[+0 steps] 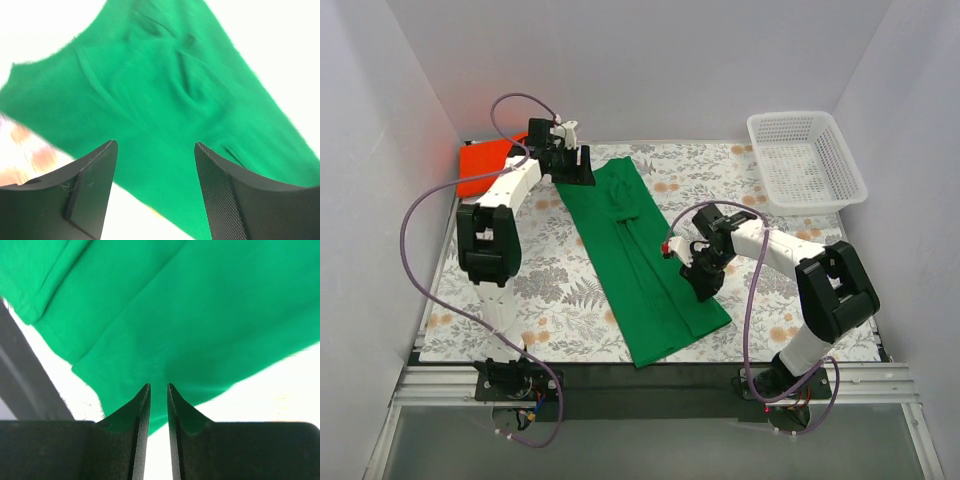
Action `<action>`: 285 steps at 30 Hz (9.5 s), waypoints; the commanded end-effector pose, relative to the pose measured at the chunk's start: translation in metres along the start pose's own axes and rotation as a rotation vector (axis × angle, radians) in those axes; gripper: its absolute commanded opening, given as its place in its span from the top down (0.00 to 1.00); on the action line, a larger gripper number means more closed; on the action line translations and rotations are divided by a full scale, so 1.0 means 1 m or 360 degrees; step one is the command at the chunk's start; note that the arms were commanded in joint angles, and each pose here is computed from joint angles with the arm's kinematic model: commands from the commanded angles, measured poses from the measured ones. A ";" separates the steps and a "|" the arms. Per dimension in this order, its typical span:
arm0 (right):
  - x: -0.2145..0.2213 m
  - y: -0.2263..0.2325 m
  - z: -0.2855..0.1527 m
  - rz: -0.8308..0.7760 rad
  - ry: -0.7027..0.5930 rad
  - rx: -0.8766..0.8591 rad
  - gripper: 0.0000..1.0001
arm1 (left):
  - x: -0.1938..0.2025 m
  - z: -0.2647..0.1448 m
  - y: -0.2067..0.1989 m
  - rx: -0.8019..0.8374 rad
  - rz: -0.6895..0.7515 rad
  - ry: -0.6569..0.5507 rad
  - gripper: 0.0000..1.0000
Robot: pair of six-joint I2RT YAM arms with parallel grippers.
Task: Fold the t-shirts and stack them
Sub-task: Fold the tshirt
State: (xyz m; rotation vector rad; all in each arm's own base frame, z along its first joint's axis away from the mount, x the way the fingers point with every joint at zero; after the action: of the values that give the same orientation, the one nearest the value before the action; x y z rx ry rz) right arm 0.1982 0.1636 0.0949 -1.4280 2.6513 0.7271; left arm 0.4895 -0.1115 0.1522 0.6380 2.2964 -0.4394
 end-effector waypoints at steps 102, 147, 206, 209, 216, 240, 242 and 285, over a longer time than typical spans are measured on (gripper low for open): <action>-0.202 -0.075 -0.140 0.0036 -0.1059 0.0122 0.36 | 0.008 -0.101 -0.058 0.0299 0.0116 -0.0430 0.11; -0.037 0.062 0.076 -0.0693 -0.0278 0.0226 0.51 | 0.263 -0.108 -0.158 0.0713 0.1697 -0.0218 0.43; -0.234 -0.129 -0.054 -0.0937 -0.0568 0.0732 0.99 | 0.023 0.007 -0.017 0.0455 0.1694 -0.0548 1.00; -0.240 -0.143 -0.054 -0.0914 -0.0578 0.0767 0.99 | 0.018 0.017 -0.010 0.0406 0.1684 -0.0574 1.00; -0.256 -0.159 -0.066 -0.0825 -0.0639 0.0942 0.77 | 0.000 0.022 0.004 0.0186 0.1658 -0.0637 0.86; -0.162 -0.055 -0.022 -0.0651 -0.0532 0.0456 0.55 | 0.121 -0.050 -0.073 0.0404 0.1477 -0.0491 0.50; -0.156 -0.063 -0.004 -0.0654 -0.0498 0.0462 0.50 | 0.132 -0.041 -0.074 0.0412 0.1507 -0.0458 0.48; -0.034 0.088 -0.052 -0.0723 -0.0249 -0.0009 0.99 | 0.198 -0.187 -0.185 0.0994 0.1566 -0.0260 0.96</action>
State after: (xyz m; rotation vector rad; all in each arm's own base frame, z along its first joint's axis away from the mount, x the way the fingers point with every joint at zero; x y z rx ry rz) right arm 0.1886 0.2211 0.1712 -1.7714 2.0594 0.6368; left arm 0.2005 -0.1172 0.1677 1.8086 1.3559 -0.5130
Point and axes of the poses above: each gripper's point midway between its finger pads, its own z axis out along the fingers, its own y axis along the line the jaws close on, x = y × z, the point moved 6 cm from there along -z, back along the fingers, and after that the axes turned 15 degrees about z, right-handed, at the moved point
